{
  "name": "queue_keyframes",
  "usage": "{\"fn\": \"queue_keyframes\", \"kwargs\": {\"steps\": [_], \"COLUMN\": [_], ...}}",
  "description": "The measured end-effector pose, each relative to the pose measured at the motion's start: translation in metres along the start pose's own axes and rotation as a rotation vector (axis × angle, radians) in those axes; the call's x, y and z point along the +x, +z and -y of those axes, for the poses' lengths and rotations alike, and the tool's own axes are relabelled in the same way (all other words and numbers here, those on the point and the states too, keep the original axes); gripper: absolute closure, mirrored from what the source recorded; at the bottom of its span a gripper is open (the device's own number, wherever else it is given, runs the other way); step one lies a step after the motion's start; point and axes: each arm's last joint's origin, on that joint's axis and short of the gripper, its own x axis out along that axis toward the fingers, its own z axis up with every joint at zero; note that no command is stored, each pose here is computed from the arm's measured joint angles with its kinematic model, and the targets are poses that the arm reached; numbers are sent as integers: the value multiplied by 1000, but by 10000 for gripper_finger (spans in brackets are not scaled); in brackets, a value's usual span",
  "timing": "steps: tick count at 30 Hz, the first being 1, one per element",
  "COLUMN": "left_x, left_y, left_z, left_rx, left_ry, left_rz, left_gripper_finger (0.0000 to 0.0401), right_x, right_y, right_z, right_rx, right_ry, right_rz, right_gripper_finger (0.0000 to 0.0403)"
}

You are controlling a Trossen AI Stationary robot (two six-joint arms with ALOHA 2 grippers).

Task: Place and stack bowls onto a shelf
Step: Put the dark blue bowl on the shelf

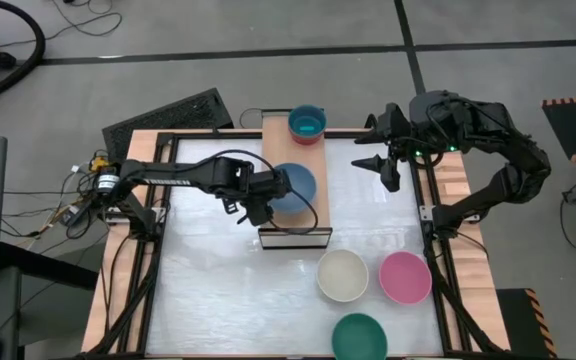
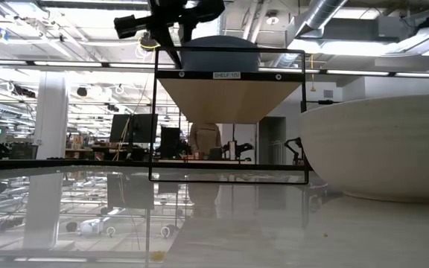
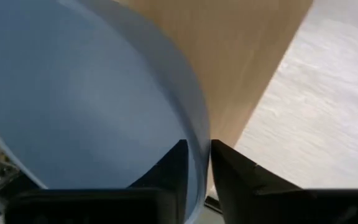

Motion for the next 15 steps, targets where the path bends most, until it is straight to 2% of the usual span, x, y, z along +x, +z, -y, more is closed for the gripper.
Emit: {"fn": "queue_keyframes", "kwargs": {"steps": [7,12,15], "left_x": [-18,-47,-66], "left_y": [-2,-7,-14], "left_z": [-11,-15,-13], "left_rx": [-49,-105,-158], "left_ry": [70,163,190], "left_rz": [26,36,36], "left_gripper_finger": [275,233,216], "right_x": [0,-1,-2], "right_y": [-2,-14,-20], "right_z": [0,2,4], "right_rx": [9,83,171], "right_ry": [-2,-63,-117], "right_rz": [-24,-135,-196], "right_gripper_finger": [121,121,121]}}
